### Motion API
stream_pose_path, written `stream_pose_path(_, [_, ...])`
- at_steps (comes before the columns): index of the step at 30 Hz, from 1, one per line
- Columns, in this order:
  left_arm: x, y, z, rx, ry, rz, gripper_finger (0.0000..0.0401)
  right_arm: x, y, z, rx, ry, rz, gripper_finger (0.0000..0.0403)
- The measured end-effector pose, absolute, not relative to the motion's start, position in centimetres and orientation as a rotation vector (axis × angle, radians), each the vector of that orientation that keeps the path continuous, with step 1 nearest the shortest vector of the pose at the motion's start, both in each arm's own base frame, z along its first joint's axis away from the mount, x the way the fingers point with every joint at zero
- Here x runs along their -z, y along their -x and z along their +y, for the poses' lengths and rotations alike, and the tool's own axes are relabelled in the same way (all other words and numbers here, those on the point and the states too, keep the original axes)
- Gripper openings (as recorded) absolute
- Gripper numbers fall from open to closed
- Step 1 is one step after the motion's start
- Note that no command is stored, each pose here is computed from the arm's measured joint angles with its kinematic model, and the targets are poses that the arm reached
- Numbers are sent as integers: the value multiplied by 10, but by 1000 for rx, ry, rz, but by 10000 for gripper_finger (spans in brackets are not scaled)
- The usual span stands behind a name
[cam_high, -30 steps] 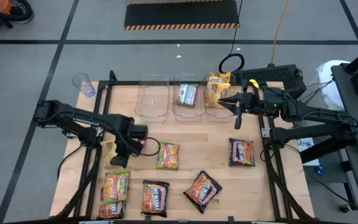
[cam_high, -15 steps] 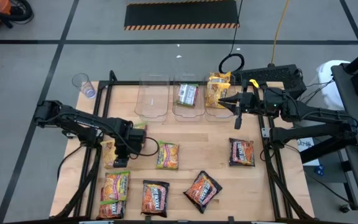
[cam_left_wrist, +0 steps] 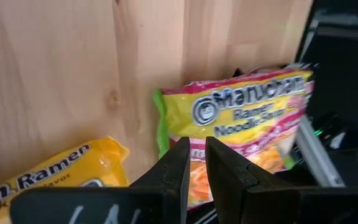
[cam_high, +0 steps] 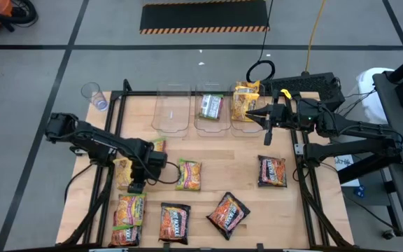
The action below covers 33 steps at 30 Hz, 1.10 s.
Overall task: Sort Maruchan noodles
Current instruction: Put the green noodle pack into the center transparent bin
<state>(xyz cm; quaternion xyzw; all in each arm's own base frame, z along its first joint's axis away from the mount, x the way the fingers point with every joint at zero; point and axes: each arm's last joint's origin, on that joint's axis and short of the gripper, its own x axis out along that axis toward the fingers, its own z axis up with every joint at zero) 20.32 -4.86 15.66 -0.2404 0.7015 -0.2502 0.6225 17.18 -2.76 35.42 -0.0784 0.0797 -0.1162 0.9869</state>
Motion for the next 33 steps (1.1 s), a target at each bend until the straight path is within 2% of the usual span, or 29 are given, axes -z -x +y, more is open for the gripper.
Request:
stream_pose_path(8, [-139,-211,-49,602,439,1625,56,-354,-172,-28,233,157,160,38])
stream_pose_path(20, [-123,-214,-50,598,450,1691,56,-354,-172,-28,234,154,160,38])
stream_pose_path(27, [-125,-213,-52,665,532,1686,56,-354,-172,-28,234,154,160,38])
stream_pose_path(33, [-125,-213,-55,734,483,1653,56,-354,-172,-28,234,153,160,38])
